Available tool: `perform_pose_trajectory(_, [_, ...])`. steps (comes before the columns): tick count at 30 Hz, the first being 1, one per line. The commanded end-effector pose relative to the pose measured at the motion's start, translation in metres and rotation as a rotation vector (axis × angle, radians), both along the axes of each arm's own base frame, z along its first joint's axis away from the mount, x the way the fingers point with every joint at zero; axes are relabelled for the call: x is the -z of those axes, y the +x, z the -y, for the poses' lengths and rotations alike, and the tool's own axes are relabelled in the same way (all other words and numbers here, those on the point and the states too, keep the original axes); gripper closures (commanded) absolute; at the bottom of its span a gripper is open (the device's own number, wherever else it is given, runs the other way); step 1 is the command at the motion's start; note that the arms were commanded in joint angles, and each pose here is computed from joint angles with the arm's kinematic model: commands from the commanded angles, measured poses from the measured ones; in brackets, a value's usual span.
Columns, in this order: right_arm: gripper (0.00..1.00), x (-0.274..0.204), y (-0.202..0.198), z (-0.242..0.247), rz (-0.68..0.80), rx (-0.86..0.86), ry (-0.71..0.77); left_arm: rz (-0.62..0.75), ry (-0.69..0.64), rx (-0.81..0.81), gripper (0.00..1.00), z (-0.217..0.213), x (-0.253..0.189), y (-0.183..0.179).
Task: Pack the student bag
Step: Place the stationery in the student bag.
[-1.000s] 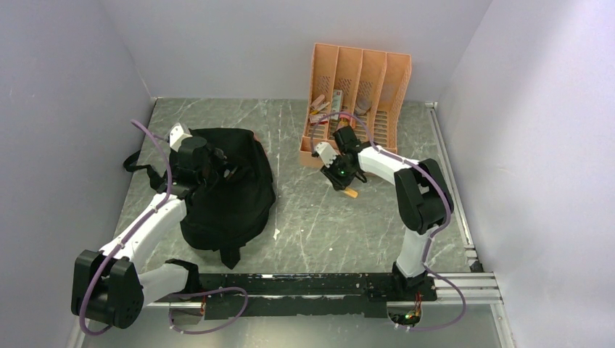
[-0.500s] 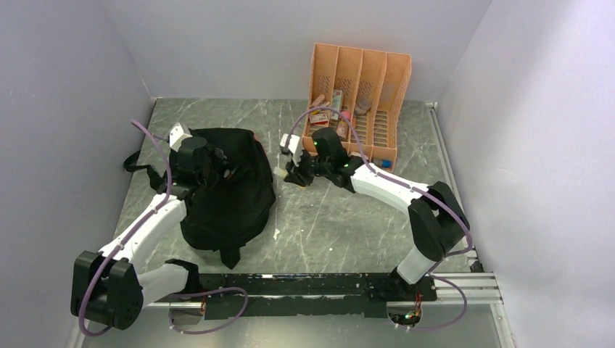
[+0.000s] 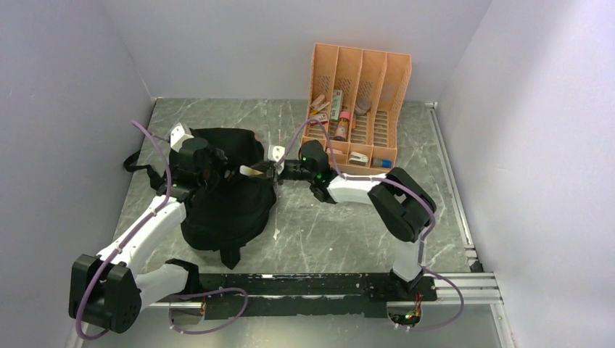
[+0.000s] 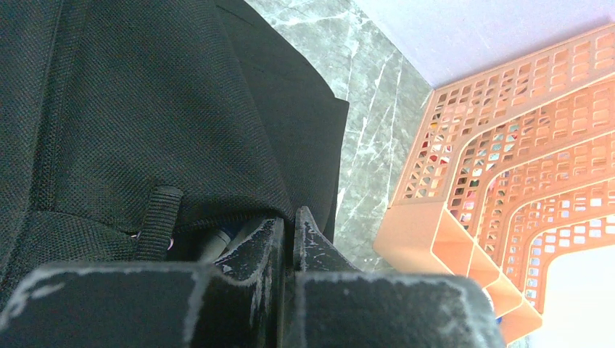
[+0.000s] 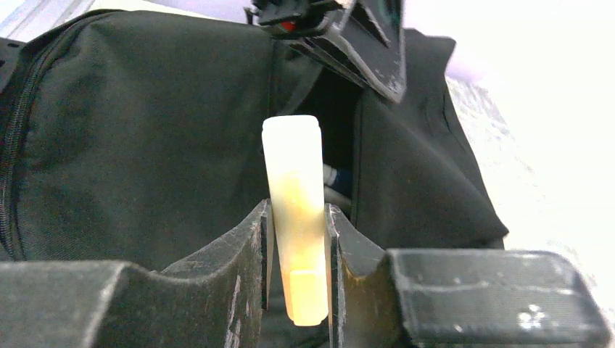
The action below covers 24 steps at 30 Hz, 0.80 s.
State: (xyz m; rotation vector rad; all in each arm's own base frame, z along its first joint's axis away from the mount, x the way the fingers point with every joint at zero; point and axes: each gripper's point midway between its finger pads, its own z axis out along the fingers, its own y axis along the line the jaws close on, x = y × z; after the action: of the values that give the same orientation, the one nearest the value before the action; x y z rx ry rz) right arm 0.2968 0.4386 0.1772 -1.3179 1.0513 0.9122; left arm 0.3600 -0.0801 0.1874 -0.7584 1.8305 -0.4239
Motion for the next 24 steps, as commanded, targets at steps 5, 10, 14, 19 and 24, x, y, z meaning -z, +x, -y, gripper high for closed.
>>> perform_pose_trajectory(5, [1.00,-0.022,-0.026,-0.029,0.386,-0.242,0.159,0.121,-0.038,0.075,0.95,0.021,-0.041,0.002])
perform_pose_trajectory(10, [1.00,-0.013,-0.024,-0.040,0.538,-0.289,0.157,0.118,-0.036,0.074,0.95,0.021,-0.040,0.003])
perform_pose_trajectory(14, [1.00,-0.006,-0.010,-0.051,0.620,-0.281,0.106,0.116,-0.038,0.076,0.95,0.021,-0.039,0.003])
perform_pose_trajectory(19, [1.00,0.006,0.004,-0.063,0.680,-0.269,0.042,0.113,-0.038,0.076,0.95,0.021,-0.038,0.003])
perform_pose_trajectory(24, [1.00,0.012,0.007,-0.071,0.666,-0.285,0.045,0.113,-0.039,0.077,0.95,0.022,-0.037,0.003])
